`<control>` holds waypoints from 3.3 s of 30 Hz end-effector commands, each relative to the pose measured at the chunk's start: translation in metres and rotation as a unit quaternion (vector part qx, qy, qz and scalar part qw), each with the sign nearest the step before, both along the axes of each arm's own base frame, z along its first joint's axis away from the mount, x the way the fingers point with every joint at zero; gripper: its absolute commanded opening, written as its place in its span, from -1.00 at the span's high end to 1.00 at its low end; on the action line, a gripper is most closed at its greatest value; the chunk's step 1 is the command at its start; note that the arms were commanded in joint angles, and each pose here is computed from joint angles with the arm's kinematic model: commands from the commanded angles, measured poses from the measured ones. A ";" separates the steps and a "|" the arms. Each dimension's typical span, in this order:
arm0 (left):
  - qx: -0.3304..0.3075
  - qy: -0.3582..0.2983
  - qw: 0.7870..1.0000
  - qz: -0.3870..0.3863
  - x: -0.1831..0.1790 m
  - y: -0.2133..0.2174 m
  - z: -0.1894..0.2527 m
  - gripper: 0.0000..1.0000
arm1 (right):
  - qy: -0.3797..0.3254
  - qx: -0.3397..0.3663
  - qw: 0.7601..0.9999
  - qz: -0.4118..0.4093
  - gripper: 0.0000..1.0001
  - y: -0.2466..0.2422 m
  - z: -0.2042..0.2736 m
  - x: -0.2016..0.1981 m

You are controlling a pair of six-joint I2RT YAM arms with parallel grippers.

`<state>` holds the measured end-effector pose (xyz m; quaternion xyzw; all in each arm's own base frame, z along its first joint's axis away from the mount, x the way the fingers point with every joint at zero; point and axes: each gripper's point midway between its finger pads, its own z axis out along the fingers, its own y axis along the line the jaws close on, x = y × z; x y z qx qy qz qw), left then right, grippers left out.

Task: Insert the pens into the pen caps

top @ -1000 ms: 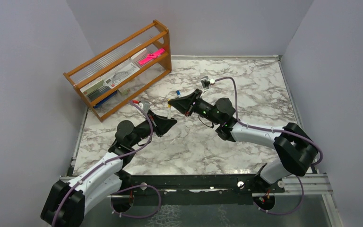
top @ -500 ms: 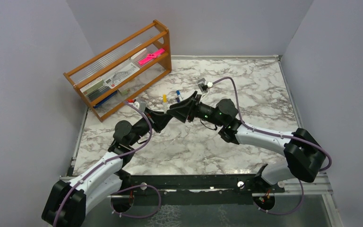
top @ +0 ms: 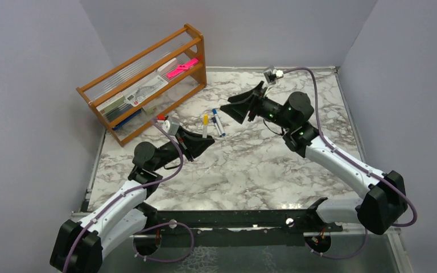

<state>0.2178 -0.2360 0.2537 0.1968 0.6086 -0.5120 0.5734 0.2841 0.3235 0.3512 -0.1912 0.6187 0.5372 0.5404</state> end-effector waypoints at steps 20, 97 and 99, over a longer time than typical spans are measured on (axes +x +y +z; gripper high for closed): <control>0.020 -0.067 0.988 -0.139 -0.035 -0.030 0.026 1.00 | -0.064 0.050 0.979 0.188 -0.13 0.024 0.022 -0.059; -0.064 -0.122 0.980 -0.143 -0.008 -0.048 0.169 1.00 | 0.017 -0.032 0.871 0.489 0.99 0.003 -0.118 -0.189; -0.067 -0.124 0.980 -0.143 -0.008 -0.048 0.172 1.00 | 0.015 -0.030 0.869 0.494 0.99 0.002 -0.118 -0.191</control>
